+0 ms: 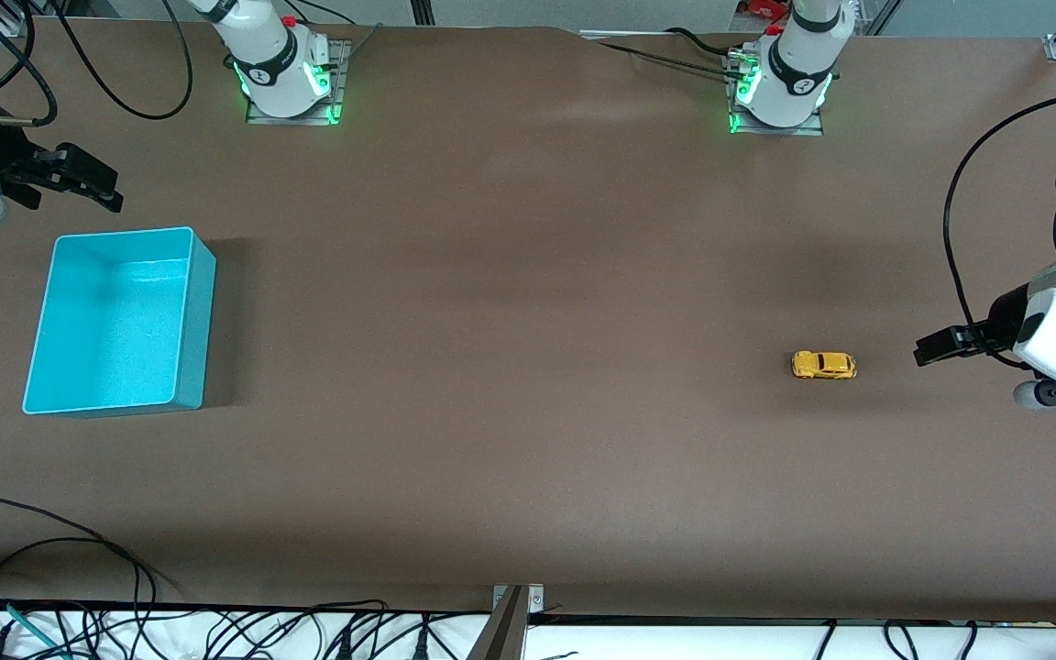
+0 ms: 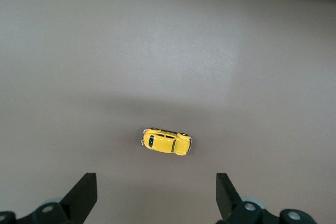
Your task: Wind up and store yellow beetle car
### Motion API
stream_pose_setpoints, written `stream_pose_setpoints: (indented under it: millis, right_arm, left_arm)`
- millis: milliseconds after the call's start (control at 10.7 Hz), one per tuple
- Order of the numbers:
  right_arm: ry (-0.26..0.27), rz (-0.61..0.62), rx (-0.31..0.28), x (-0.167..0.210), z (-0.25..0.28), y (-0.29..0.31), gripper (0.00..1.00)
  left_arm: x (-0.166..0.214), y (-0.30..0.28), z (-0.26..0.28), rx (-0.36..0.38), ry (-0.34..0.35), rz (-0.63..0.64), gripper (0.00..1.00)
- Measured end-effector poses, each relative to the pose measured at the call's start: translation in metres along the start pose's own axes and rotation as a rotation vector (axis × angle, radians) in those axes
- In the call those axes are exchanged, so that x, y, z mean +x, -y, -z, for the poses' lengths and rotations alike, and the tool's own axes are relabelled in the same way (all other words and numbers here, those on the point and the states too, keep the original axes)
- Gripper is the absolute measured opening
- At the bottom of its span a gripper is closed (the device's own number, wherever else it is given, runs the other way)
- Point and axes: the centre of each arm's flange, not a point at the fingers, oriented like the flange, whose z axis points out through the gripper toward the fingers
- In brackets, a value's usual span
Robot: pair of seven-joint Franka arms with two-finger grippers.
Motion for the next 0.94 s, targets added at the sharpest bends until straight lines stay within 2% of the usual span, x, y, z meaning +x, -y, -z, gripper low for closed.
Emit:
stream_pose_setpoints:
  millis: [938]
  right_arm:
    - [-0.001, 0.0, 0.001, 0.0, 0.0006, 0.0, 1.0]
  left_arm:
    - [-0.0022, 0.0057, -0.0084, 0.004, 0.025, 0.008, 1.0]
